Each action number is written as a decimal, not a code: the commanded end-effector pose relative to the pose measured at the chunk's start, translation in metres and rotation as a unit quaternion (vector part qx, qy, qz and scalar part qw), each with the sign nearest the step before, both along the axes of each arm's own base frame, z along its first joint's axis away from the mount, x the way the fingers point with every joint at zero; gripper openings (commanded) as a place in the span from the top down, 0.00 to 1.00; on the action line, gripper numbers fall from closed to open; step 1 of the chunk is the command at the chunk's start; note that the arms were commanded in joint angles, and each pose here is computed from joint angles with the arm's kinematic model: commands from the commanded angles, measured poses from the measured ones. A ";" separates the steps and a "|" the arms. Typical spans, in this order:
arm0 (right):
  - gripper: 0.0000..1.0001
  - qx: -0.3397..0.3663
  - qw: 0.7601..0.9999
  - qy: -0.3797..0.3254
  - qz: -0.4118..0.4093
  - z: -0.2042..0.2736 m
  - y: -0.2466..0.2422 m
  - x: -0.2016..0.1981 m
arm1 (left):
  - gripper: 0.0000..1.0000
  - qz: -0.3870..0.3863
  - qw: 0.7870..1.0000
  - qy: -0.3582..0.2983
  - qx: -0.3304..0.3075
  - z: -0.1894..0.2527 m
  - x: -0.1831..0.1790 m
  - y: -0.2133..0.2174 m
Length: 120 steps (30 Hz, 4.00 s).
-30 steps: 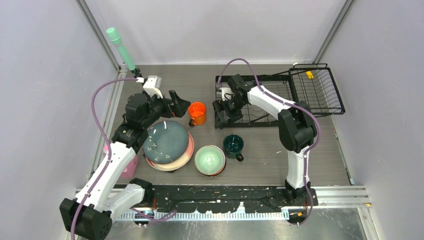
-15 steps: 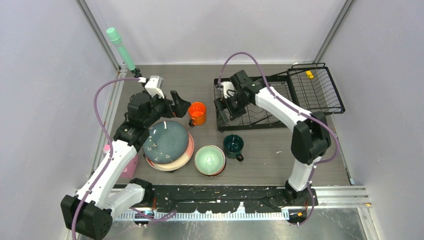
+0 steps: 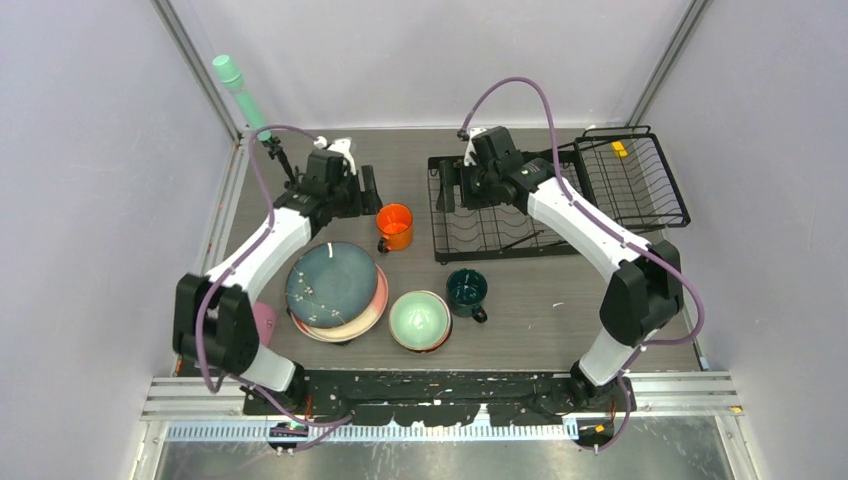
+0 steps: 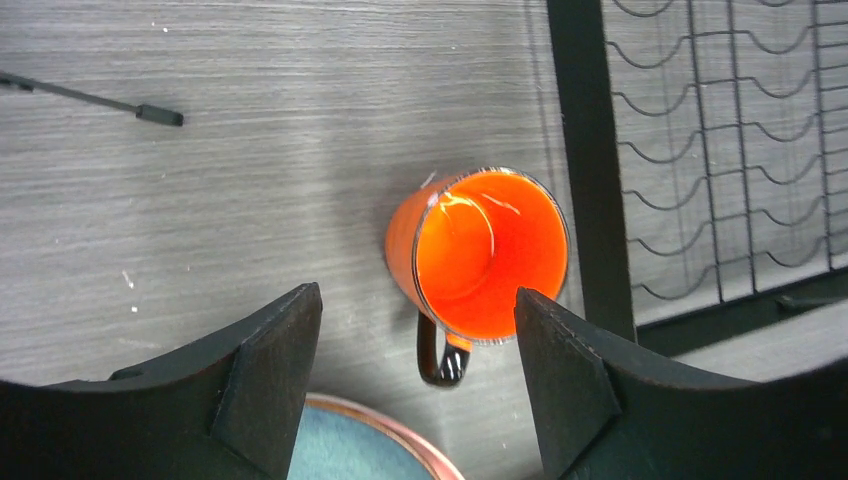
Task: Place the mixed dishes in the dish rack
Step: Pick up the cup at the center of the board.
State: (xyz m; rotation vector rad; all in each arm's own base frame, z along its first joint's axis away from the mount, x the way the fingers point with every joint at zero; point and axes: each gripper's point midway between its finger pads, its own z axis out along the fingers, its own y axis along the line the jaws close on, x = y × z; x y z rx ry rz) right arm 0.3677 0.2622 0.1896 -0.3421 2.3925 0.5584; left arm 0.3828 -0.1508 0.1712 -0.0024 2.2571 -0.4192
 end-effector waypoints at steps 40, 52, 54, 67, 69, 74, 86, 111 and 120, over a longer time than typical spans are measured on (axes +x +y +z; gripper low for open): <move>0.20 0.042 0.993 -0.041 -0.106 0.027 -0.025 0.024 | 1.00 0.060 0.995 0.074 0.031 -0.085 0.021 -0.021; 0.12 0.134 0.982 -0.031 -0.130 0.030 -0.013 0.032 | 1.00 0.071 0.994 -0.010 -0.078 -0.039 0.017 -0.033; 0.11 0.180 0.975 -0.032 -0.126 0.035 -0.011 0.031 | 1.00 0.071 0.993 -0.018 -0.092 -0.031 0.015 -0.033; 0.11 0.402 0.914 0.018 -0.060 0.061 -0.009 0.036 | 1.00 -0.024 0.959 -0.078 -0.272 0.044 0.008 -0.063; 0.11 0.412 0.910 0.012 -0.046 0.067 -0.007 0.033 | 1.00 -0.050 0.943 -0.083 -0.319 0.066 0.003 -0.067; 0.10 0.423 0.906 -0.029 -0.007 0.090 -0.007 0.020 | 1.00 -0.143 0.895 -0.140 -0.399 0.137 -0.022 -0.086; 0.09 0.467 0.866 -0.116 0.133 0.154 -0.002 -0.030 | 1.00 -0.284 0.774 -0.185 -0.536 0.196 -0.054 -0.102; 0.06 0.367 0.882 -0.168 0.241 0.172 0.034 -0.095 | 1.00 -0.311 0.752 -0.176 -0.554 0.201 -0.068 -0.106; 0.05 0.373 0.879 -0.172 0.242 0.181 0.041 -0.084 | 1.00 -0.352 0.747 -0.170 -0.538 0.204 -0.082 -0.115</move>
